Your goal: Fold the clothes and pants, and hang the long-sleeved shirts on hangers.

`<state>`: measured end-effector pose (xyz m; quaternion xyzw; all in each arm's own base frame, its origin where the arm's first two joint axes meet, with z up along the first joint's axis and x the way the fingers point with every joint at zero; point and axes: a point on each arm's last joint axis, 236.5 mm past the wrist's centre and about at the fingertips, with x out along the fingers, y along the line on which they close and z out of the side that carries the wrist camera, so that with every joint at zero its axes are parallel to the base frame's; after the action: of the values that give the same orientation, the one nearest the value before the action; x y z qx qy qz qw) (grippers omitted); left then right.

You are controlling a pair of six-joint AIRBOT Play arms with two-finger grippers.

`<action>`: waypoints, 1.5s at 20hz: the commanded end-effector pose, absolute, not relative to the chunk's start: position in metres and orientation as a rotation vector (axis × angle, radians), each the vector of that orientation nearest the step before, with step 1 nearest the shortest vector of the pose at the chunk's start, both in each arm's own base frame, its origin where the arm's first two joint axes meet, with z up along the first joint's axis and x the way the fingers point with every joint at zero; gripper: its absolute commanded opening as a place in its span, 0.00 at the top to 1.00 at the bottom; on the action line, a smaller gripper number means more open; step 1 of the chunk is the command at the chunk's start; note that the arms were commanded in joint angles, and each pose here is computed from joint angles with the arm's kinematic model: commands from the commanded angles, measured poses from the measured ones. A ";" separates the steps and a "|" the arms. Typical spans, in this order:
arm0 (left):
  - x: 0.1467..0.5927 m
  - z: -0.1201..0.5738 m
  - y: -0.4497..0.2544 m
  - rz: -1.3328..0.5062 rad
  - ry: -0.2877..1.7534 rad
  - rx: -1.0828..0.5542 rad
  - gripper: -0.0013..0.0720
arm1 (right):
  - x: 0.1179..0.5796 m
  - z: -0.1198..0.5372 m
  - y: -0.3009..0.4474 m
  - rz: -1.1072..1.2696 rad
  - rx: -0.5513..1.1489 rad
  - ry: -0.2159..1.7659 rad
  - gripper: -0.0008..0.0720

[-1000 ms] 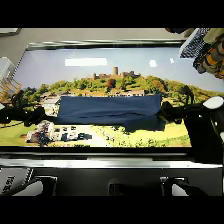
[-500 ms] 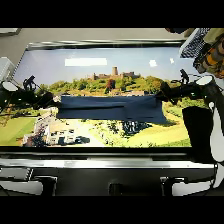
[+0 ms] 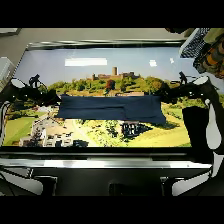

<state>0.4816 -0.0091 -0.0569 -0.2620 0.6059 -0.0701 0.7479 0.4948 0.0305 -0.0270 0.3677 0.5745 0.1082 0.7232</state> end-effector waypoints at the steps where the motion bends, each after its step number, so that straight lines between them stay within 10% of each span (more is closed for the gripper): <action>1: 0.493 -0.031 0.002 -0.150 1.264 -0.563 0.52 | 0.485 -0.010 -0.014 0.228 0.815 1.239 0.41; 4: 0.490 -0.003 0.009 -0.155 1.242 -0.506 0.52 | 0.455 -0.024 -0.042 0.251 0.894 1.337 0.23; 22: 0.480 0.013 0.006 -0.161 1.247 -0.457 0.52 | 0.461 -0.105 0.027 0.440 0.857 1.456 0.26; 30: 0.480 0.013 0.005 -0.162 1.247 -0.464 0.53 | 0.456 -0.103 0.067 0.480 0.797 1.510 0.91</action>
<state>0.4797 0.0057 0.0120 -0.2131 0.5787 -0.0750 0.7836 0.4568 0.0553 -0.1074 0.3480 0.6547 0.2083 0.6379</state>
